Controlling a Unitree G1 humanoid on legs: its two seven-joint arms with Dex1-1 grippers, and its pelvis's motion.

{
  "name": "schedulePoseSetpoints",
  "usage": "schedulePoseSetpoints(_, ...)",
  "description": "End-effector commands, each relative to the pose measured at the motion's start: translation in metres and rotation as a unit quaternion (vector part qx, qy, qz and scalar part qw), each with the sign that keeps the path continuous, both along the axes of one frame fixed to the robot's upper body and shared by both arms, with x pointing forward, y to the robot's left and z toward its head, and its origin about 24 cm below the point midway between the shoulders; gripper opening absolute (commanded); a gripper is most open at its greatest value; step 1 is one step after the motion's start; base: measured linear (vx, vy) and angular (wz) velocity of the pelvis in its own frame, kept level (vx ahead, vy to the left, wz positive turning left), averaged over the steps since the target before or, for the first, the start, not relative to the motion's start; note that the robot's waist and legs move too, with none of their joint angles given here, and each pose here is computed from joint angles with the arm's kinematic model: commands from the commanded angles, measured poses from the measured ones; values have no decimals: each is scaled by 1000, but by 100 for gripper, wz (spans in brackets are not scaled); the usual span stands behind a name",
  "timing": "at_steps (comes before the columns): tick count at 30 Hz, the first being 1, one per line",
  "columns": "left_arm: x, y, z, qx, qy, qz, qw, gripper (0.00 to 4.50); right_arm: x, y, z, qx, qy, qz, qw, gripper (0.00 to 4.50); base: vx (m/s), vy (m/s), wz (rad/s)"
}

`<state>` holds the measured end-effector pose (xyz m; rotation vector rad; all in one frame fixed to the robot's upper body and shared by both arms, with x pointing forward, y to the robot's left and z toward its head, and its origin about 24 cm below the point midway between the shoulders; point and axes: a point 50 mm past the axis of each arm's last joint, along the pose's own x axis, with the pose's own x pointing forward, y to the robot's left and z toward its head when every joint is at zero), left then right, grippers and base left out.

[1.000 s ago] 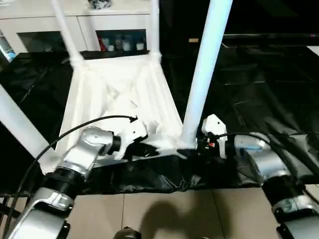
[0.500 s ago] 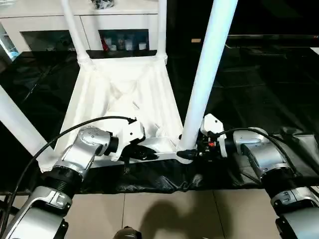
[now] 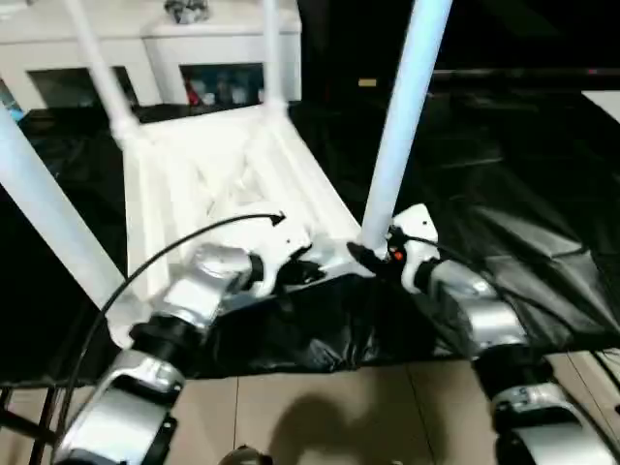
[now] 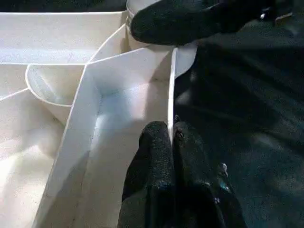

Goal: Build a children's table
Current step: Rotate leg to tighten

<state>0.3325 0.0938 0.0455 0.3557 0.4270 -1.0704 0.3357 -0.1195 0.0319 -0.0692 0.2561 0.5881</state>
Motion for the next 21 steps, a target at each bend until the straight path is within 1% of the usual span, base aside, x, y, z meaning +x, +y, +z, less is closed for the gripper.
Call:
schedulePoseSetpoints(1, -3, -42, 13, -27, -34, -41, 998, 0, -17, 64, -5, 41, 13, 109, 993, 266, 0, 0, 0)
schedulePoseSetpoints(2, -4, -42, 13, -24, -36, -47, 998, 0, -18, 65, -1, 51, 7, 116, 992, 322, 0, 0, 0)
schedulePoseSetpoints(3, -4, -41, 13, -24, -38, -51, 998, 0, -18, 64, 0, 58, 7, 122, 991, 322, 0, 0, 0)
schedulePoseSetpoints(4, -4, -40, 13, -24, -38, -52, 998, 0, -18, 63, 1, 60, 8, 124, 990, 339, 0, 0, 0)
schedulePoseSetpoints(5, -5, -34, 14, -26, -41, -66, 997, 0, -19, 56, 3, 63, 9, 145, 987, 339, 0, 0, 0)
schedulePoseSetpoints(6, -6, -31, 14, -27, -43, -74, 996, 0, -20, 51, 3, 63, 10, 157, 986, 356, 0, 0, 0)
schedulePoseSetpoints(7, -7, -26, 14, -25, -41, -79, 996, 0, -22, 47, 4, 56, 8, 172, 984, 356, 0, 0, 0)
schedulePoseSetpoints(8, -7, -26, 14, -25, -40, -80, 996, 0, -22, 46, 4, 55, 8, 174, 983, 375, 0, 0, 0)
schedulePoseSetpoints(9, -8, -20, 14, -22, -39, -89, 995, 0, -23, 39, 5, 42, 2, 190, 981, 375, 0, 0, 0)
schedulePoseSetpoints(10, -8, -20, 14, -22, -39, -89, 995, 0, -23, 39, 5, 42, 2, 190, 981, 375, 0, 0, 0)
schedulePoseSetpoints(12, -11, -4, 15, -14, -29, -115, 993, 0, -26, 21, 8, 21, 7, 240, 971, 375, 0, 0, 0)
schedulePoseSetpoints(13, -14, 6, 16, -12, -21, -134, 991, 0, -30, 9, 10, 6, 15, 286, 958, 375, 0, 0, 0)
schedulePoseSetpoints(15, -14, 10, 18, -13, -19, -140, 990, 0, -32, 4, 11, -2, 19, 308, 951, 375, 0, 0, 0)
schedulePoseSetpoints(17, -14, 16, 20, -13, -13, -147, 989, 0, -35, -2, 11, -12, 32, 343, 939, 375, 0, 0, 0)
schedulePoseSetpoints(19, -14, 22, 21, -6, -8, -158, 987, 0, -37, -7, 12, -29, 45, 378, 924, 342, 0, 0, 0)
schedulePoseSetpoints(20, -14, 25, 22, -3, -5, -164, 986, 0, -37, -9, 12, -36, 49, 391, 919, 340, 0, 0, 0)
schedulePoseSetpoints(21, -14, 25, 22, -3, -5, -164, 986, 0, -37, -9, 12, -36, 49, 391, 919, 331, 0, 0, 0)
